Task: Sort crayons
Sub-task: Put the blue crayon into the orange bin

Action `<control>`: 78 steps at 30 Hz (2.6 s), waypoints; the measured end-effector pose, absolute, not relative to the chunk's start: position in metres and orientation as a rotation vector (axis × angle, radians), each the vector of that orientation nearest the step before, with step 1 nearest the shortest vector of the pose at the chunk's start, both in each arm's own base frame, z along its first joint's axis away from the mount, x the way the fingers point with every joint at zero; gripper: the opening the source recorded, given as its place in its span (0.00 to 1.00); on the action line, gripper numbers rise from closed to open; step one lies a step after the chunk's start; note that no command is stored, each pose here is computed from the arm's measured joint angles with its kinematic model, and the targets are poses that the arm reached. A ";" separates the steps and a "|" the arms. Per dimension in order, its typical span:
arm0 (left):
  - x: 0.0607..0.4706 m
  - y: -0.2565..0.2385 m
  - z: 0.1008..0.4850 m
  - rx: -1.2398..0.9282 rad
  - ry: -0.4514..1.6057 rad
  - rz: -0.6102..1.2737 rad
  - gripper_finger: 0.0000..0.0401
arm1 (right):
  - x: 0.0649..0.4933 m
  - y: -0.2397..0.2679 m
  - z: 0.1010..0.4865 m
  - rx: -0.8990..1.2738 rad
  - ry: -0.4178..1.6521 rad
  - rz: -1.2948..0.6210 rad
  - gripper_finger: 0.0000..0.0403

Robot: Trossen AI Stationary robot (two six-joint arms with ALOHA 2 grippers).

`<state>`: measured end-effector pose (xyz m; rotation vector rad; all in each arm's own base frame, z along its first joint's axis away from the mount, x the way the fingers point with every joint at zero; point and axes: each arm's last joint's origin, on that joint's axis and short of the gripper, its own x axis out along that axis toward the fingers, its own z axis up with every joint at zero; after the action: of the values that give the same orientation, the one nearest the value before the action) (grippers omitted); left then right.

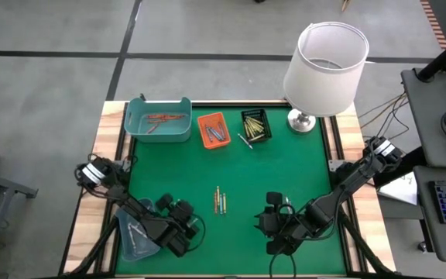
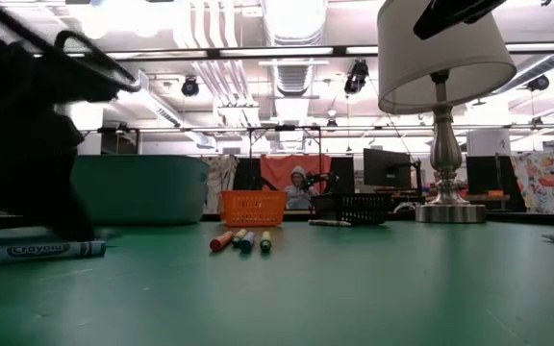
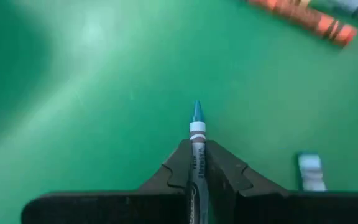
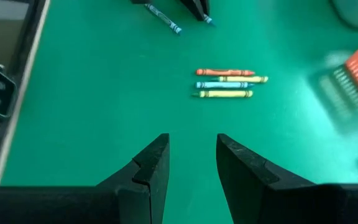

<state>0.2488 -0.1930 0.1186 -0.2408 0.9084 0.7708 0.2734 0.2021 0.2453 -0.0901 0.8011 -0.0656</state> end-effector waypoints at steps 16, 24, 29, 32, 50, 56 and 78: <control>0.244 -0.166 0.266 -0.009 0.474 0.511 0.00 | 0.299 0.170 0.246 -0.324 0.752 -0.087 0.30; 0.235 -0.133 0.306 0.085 0.436 0.492 0.00 | 0.323 0.139 0.250 -0.358 0.725 -0.027 0.30; 0.238 -0.097 0.321 0.166 0.479 0.494 0.00 | 0.342 0.113 0.256 -0.377 0.662 0.061 0.30; 0.241 -0.069 0.330 0.204 0.509 0.498 0.00 | 0.353 0.084 0.260 -0.386 0.635 0.033 0.30; 0.204 0.108 0.324 0.018 0.570 0.440 0.00 | 0.351 -0.099 0.250 -0.170 0.600 -0.139 0.30; 0.212 0.120 0.314 -0.004 0.603 0.448 0.00 | 0.345 -0.105 0.238 -0.143 0.623 -0.153 0.30; 0.292 0.165 0.231 -0.356 0.563 0.526 0.06 | 0.316 -0.088 0.227 0.016 0.650 -0.178 0.30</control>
<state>0.2921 0.1650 0.2308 -0.3562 0.5627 0.5265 0.3164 -0.0884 0.2267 0.0165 0.6499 -0.1781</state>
